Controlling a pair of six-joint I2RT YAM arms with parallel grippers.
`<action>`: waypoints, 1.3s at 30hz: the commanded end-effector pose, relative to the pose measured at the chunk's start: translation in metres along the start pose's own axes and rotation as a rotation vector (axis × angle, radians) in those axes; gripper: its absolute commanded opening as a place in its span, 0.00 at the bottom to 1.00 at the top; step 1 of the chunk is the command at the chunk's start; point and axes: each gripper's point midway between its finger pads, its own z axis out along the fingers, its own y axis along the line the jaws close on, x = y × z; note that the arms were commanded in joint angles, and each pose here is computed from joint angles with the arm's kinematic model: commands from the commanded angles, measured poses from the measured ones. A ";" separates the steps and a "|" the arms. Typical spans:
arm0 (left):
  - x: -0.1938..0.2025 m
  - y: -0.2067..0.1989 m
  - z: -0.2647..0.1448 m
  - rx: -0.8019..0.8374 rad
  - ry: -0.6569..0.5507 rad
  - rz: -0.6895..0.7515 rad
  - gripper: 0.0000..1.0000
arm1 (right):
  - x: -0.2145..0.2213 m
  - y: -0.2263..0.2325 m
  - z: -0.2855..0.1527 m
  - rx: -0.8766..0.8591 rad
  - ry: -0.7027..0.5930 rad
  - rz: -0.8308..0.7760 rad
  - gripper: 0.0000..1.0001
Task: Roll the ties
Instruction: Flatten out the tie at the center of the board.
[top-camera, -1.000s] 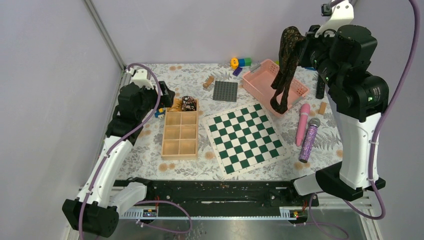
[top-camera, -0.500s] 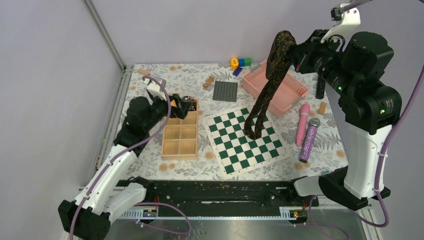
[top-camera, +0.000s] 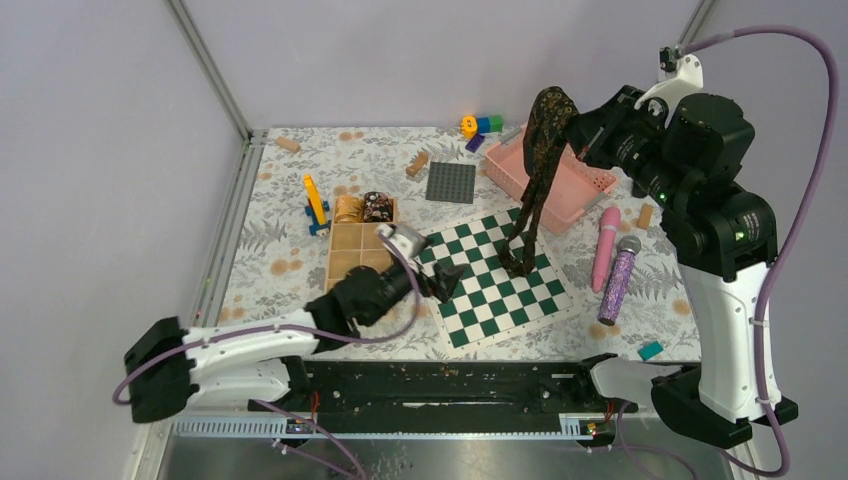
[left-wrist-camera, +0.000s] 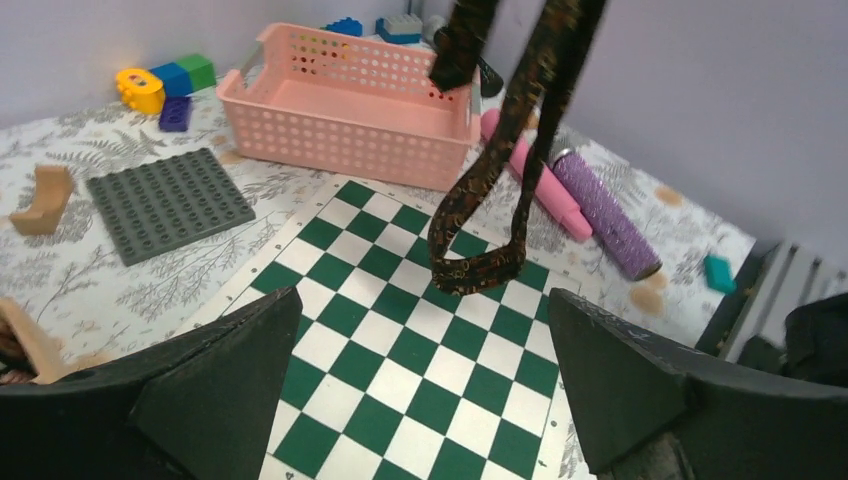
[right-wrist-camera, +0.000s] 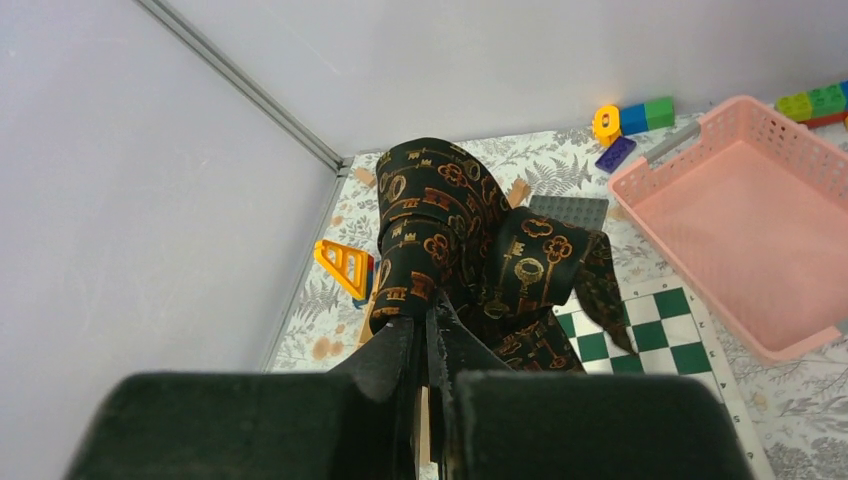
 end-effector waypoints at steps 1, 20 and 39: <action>-0.038 -0.023 0.023 -0.061 -0.166 0.195 0.99 | -0.013 0.008 -0.003 -0.025 -0.073 0.067 0.00; -0.050 -0.111 0.096 0.167 -0.239 0.288 0.99 | 0.027 -0.007 -0.004 -0.002 0.024 0.084 0.00; -0.014 -0.107 0.137 0.127 -0.175 0.243 0.81 | 0.030 -0.001 -0.017 -0.035 0.028 0.100 0.00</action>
